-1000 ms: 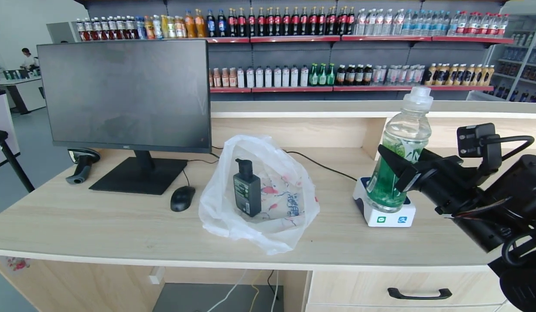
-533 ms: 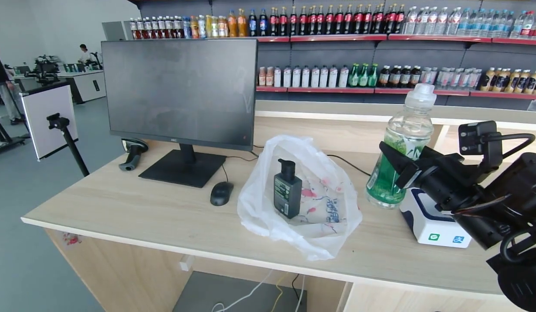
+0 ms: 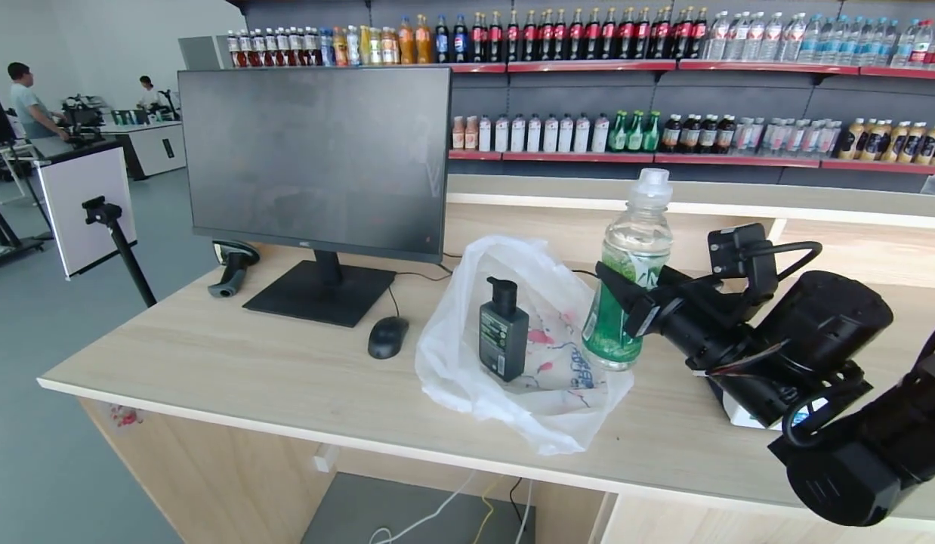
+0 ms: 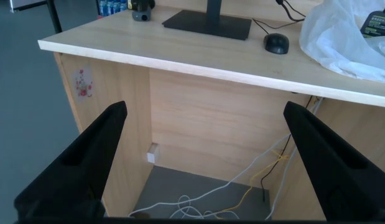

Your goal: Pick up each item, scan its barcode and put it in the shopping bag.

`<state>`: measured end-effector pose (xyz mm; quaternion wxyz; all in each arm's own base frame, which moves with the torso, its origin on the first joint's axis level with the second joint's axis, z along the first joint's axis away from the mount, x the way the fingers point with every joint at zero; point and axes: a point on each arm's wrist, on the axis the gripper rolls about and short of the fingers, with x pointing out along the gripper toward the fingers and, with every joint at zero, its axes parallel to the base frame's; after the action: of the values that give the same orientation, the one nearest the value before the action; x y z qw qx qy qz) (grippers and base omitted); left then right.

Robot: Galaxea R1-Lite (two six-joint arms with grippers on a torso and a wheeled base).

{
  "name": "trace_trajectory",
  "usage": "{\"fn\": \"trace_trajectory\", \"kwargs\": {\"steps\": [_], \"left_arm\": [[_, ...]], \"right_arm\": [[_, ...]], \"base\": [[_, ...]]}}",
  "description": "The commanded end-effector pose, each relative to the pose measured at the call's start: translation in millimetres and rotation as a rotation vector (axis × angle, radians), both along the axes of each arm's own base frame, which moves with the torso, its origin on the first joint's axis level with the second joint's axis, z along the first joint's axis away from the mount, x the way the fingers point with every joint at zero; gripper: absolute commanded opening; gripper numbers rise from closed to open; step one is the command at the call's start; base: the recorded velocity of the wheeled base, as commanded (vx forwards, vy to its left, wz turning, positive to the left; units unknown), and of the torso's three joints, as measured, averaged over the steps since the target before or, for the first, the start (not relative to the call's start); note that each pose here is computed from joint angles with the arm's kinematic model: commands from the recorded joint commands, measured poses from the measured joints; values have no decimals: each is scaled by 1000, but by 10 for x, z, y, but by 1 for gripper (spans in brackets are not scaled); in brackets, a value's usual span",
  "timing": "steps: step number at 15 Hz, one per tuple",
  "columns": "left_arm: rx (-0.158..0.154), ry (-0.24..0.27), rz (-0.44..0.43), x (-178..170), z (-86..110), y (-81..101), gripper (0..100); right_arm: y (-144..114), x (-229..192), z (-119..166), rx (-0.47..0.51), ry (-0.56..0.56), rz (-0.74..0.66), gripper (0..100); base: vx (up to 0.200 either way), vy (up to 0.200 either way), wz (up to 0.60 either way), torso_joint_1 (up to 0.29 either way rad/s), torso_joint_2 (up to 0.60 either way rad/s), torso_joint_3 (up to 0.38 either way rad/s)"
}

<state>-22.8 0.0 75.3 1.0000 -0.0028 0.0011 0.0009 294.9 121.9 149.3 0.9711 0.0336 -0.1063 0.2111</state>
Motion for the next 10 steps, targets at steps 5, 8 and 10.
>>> {"fn": "trace_trajectory", "kwargs": {"steps": [5,8,10], "left_arm": [[-1,1,1,1,0,0,100],[-1,-1,0,0,0,0,100],[-1,1,0,1,0,0,100]], "right_arm": [[234,231,-212,2,30,40,0],[306,245,-270,-3,41,57,0],[330,306,-321,-4,46,57,0]], "base": [[0,0,0,0,0,0],[0,0,0,0,0,0],[0,0,0,0,0,0]]}}
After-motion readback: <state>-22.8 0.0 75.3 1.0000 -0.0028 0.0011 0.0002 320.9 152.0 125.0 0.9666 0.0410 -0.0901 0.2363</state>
